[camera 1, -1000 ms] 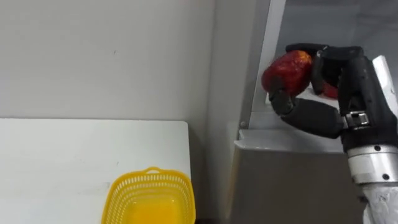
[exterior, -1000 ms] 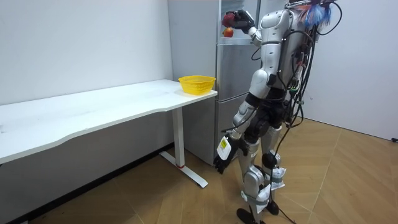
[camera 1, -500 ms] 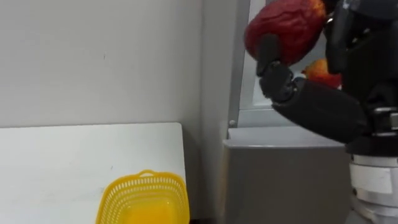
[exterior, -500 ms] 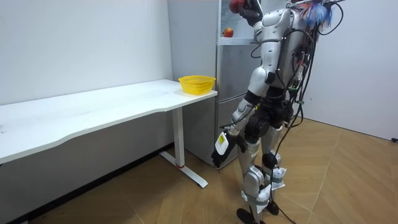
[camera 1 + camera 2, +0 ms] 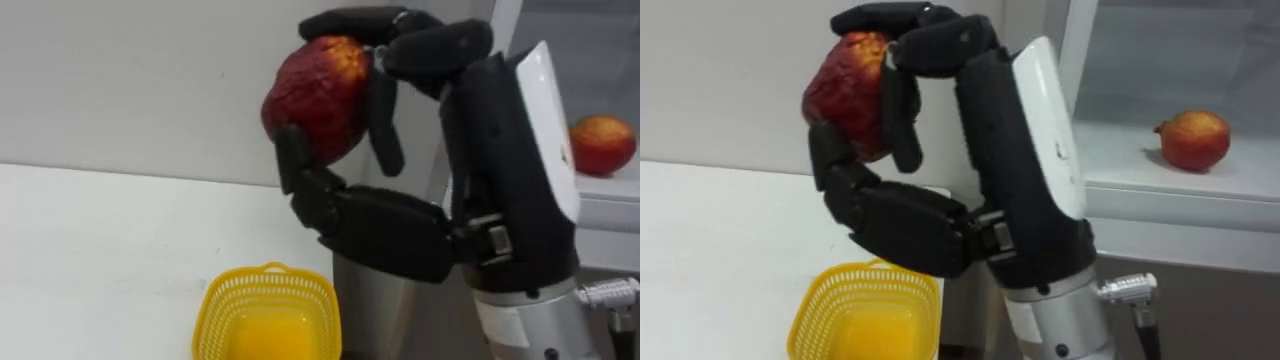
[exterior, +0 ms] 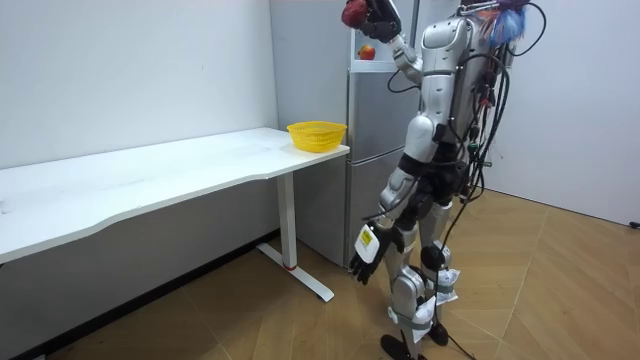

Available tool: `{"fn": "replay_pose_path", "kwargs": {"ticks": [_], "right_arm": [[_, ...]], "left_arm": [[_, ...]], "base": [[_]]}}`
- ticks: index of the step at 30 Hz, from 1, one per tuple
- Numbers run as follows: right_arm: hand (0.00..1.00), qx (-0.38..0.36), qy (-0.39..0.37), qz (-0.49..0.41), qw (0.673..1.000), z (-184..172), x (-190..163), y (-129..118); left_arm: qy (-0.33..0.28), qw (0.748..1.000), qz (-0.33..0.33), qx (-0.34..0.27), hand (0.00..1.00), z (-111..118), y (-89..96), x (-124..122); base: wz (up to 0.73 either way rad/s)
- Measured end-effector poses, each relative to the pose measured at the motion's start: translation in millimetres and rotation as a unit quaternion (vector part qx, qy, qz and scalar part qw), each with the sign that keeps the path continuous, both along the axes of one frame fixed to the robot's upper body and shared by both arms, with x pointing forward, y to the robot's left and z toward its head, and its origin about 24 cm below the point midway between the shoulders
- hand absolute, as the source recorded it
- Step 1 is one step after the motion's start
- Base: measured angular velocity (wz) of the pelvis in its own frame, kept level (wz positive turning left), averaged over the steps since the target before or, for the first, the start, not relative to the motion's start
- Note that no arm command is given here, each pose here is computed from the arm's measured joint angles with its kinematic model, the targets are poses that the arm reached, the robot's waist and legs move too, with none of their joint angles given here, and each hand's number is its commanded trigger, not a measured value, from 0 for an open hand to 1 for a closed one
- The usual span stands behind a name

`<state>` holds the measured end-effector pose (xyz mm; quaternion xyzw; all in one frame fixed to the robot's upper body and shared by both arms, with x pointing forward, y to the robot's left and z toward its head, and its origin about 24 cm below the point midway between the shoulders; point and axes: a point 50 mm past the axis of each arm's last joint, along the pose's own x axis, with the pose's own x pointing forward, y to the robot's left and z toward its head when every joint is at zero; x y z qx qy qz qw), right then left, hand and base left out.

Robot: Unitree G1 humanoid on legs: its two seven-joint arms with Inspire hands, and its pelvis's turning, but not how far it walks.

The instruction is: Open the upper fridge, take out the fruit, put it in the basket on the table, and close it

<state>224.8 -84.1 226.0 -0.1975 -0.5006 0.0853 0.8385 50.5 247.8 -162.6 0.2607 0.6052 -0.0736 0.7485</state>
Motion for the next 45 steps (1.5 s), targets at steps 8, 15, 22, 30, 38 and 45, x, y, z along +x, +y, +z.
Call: {"fn": "replay_pose_path", "kwargs": {"ticks": [8, 15, 22, 30, 38, 45], "right_arm": [[1.00, -0.121, 0.078, -0.048, 0.988, -48.6, 32.0, 15.1], [1.00, -0.191, 0.131, -0.077, 0.970, -78.1, 49.6, 15.5], [1.00, -0.228, 0.206, -0.108, 0.945, -115.0, 68.9, 4.5], [1.00, -0.252, 0.252, -0.132, 0.925, -137.6, 76.5, -6.8], [1.00, -0.269, 0.275, -0.147, 0.911, -149.7, 79.8, -17.0], [1.00, -0.286, 0.293, -0.145, 0.901, -157.4, 80.7, -19.4]], "left_arm": [[-0.008, 1.000, -0.009, -0.009, 0.00, 0.9, -2.3, 7.0], [0.011, 1.000, -0.009, -0.020, 0.00, 0.0, -2.1, 0.1], [0.006, 1.000, -0.008, -0.011, 0.00, 0.9, 0.3, 1.7], [0.002, 1.000, -0.004, -0.007, 0.00, 2.3, 3.5, 3.1], [0.007, 1.000, -0.010, -0.012, 0.00, 2.9, 5.1, 3.1], [0.013, 1.000, -0.011, -0.018, 0.00, 3.0, 5.9, 2.3]], "base": [[0.14], [0.14], [0.05], [0.01], [0.01], [0.00]]}}
